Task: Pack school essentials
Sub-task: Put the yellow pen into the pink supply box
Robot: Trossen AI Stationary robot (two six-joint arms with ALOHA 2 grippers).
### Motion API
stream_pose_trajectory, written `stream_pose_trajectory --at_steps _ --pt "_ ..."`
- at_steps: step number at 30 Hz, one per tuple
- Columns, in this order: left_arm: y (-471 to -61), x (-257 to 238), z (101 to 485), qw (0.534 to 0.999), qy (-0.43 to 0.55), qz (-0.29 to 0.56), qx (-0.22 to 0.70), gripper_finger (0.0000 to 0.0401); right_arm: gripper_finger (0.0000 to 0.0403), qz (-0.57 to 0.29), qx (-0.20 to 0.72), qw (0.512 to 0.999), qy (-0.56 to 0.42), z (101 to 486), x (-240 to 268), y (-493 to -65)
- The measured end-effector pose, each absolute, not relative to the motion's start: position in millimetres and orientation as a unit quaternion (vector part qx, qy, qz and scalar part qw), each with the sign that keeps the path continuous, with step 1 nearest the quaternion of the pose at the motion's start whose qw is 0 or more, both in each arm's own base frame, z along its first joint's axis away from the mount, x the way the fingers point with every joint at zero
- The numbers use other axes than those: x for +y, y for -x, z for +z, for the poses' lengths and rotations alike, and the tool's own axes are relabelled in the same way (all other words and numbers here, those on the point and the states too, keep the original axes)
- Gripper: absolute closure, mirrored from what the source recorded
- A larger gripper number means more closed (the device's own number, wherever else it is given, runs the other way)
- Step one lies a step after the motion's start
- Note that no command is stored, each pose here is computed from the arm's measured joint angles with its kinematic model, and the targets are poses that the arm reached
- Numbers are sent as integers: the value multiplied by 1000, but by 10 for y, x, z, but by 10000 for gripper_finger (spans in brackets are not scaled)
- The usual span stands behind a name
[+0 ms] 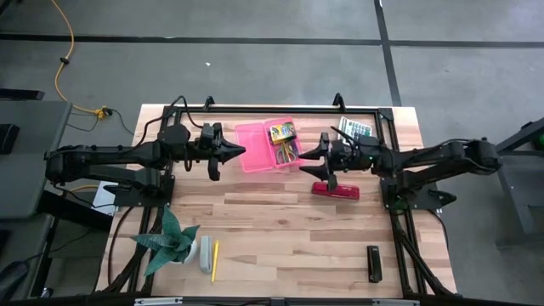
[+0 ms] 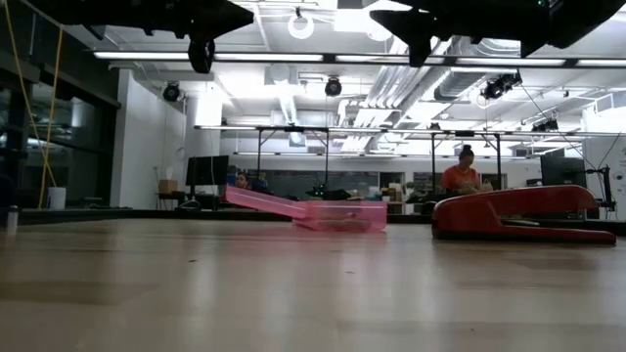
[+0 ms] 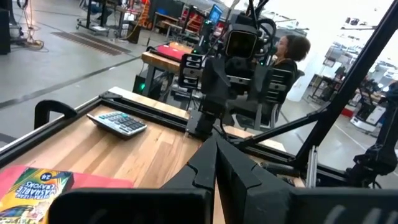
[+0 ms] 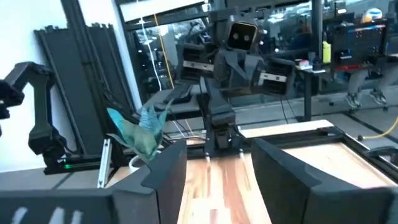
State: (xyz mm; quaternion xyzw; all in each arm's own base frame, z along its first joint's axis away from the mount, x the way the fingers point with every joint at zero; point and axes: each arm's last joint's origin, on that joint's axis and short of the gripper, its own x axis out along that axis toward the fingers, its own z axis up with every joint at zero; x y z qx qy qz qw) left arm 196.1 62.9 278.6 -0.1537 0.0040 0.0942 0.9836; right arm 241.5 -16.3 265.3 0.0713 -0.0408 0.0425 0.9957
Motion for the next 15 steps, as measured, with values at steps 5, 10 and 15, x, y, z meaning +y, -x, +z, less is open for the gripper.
stream_pose_trajectory --at_steps 5,10,15 --pt "-1961 629 2786 985 145 94 5 401 231 39 -35 997 -58 2644 -157 -2418" --pt "-1979 621 2803 981 167 97 13 396 231 18 -28 997 -64 2628 -172 -2419" --pt "-2139 545 2915 962 206 108 144 358 231 16 -17 996 -81 2608 -173 -2422"
